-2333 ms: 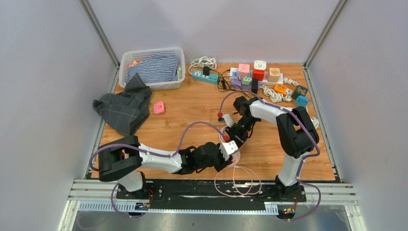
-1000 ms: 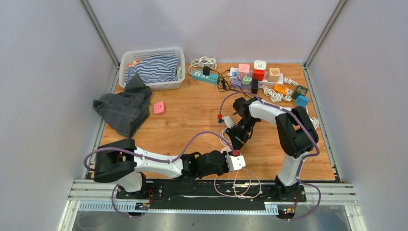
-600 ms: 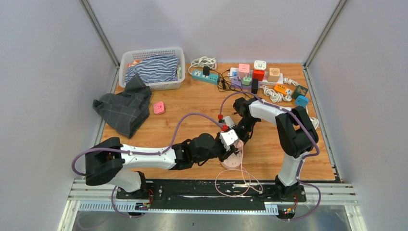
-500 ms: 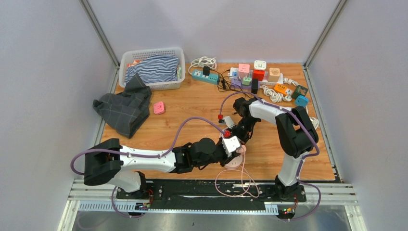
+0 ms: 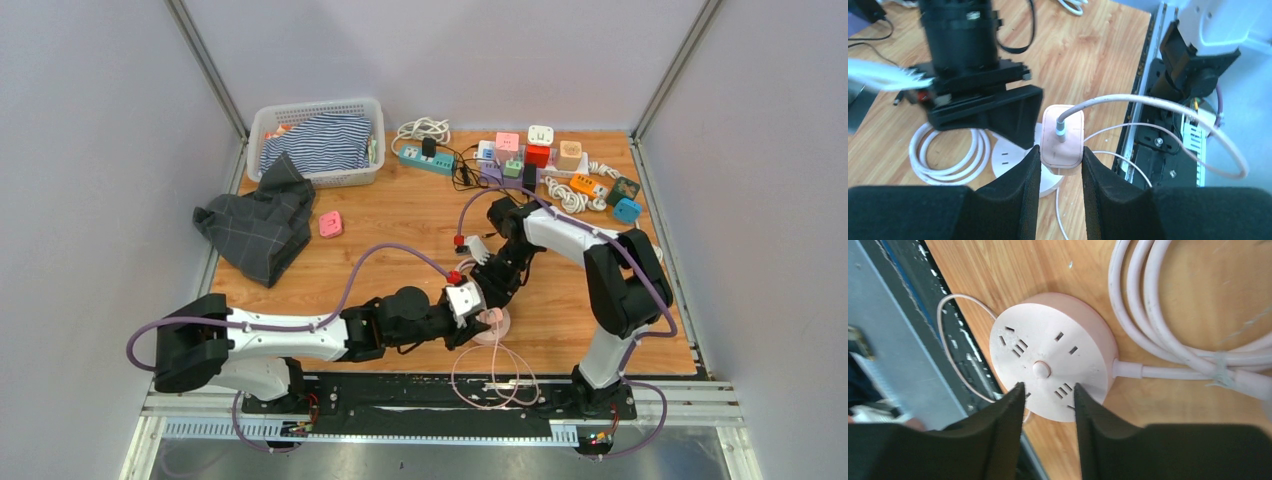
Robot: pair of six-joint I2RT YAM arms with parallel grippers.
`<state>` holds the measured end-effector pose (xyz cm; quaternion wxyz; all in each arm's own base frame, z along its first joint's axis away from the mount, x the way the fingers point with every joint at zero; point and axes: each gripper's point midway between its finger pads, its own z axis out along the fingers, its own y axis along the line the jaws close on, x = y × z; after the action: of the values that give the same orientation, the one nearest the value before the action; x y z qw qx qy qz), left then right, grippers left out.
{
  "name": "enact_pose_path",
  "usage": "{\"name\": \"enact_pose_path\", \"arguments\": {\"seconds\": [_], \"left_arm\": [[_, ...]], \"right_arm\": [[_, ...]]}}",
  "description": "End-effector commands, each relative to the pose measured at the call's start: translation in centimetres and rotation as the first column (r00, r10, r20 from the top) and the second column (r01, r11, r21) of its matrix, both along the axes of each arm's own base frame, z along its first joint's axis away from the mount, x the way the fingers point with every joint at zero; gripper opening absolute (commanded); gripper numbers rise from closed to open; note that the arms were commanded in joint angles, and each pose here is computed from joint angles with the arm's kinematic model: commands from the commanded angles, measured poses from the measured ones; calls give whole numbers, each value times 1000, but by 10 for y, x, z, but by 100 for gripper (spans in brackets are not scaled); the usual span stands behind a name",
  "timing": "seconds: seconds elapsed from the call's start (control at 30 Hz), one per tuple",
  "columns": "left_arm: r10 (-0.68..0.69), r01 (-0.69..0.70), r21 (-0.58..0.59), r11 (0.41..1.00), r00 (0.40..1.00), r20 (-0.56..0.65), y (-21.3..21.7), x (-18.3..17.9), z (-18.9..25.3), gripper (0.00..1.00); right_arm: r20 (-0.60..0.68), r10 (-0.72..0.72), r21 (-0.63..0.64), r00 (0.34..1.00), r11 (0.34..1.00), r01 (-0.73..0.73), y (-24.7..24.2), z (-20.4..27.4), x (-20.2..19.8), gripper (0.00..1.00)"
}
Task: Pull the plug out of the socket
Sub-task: Place the plug at the center of the board.
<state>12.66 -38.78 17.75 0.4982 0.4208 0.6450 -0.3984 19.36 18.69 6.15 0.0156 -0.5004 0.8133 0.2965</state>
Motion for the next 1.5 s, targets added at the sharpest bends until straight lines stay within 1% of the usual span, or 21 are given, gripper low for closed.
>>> {"name": "enact_pose_path", "arguments": {"seconds": [0.0,0.17,0.27,0.37,0.5,0.67,0.73,0.87,0.97,1.07,1.2,1.23,1.37,1.47], "left_arm": [[-1,-10,-93,996,994,-112,13,6,15,0],[19,-53,-158,986,979,-205,28,26,29,0],[14,-68,-220,973,972,-236,37,38,52,0],[10,-82,-283,956,969,-247,47,50,81,0],[46,-116,-337,934,977,-208,62,61,126,0],[114,-150,-400,904,987,-114,87,59,194,0],[158,-176,-426,887,984,-79,100,59,222,0],[274,-256,-459,851,961,-28,127,63,264,0],[380,-342,-452,824,925,-6,149,70,291,0],[513,-450,-430,782,858,35,172,85,316,0],[663,-576,-429,695,745,73,201,104,352,0],[687,-595,-437,674,722,76,206,108,362,0],[730,-615,-466,636,676,105,215,113,413,0],[770,-633,-495,595,626,126,227,115,447,0]], "right_arm": [[161,45,101,986,993,-62,4,33,19,54],[208,10,166,978,985,-45,-4,61,22,56],[265,-31,185,964,983,-20,-19,73,24,56],[310,-114,242,944,970,38,-31,87,28,56],[382,-206,255,901,961,111,-46,93,41,56],[457,-245,205,855,964,167,-61,87,53,56],[480,-258,192,838,964,187,-66,86,56,56],[506,-272,191,819,961,201,-71,88,55,56],[538,-276,177,797,961,213,-77,85,55,57],[581,-275,158,766,961,226,-85,82,56,57],[621,-283,153,731,958,241,-92,81,57,58],[624,-285,154,728,958,243,-93,80,56,58],[631,-294,164,718,955,246,-94,79,54,58],[634,-296,170,715,955,245,-95,79,52,59]]}}
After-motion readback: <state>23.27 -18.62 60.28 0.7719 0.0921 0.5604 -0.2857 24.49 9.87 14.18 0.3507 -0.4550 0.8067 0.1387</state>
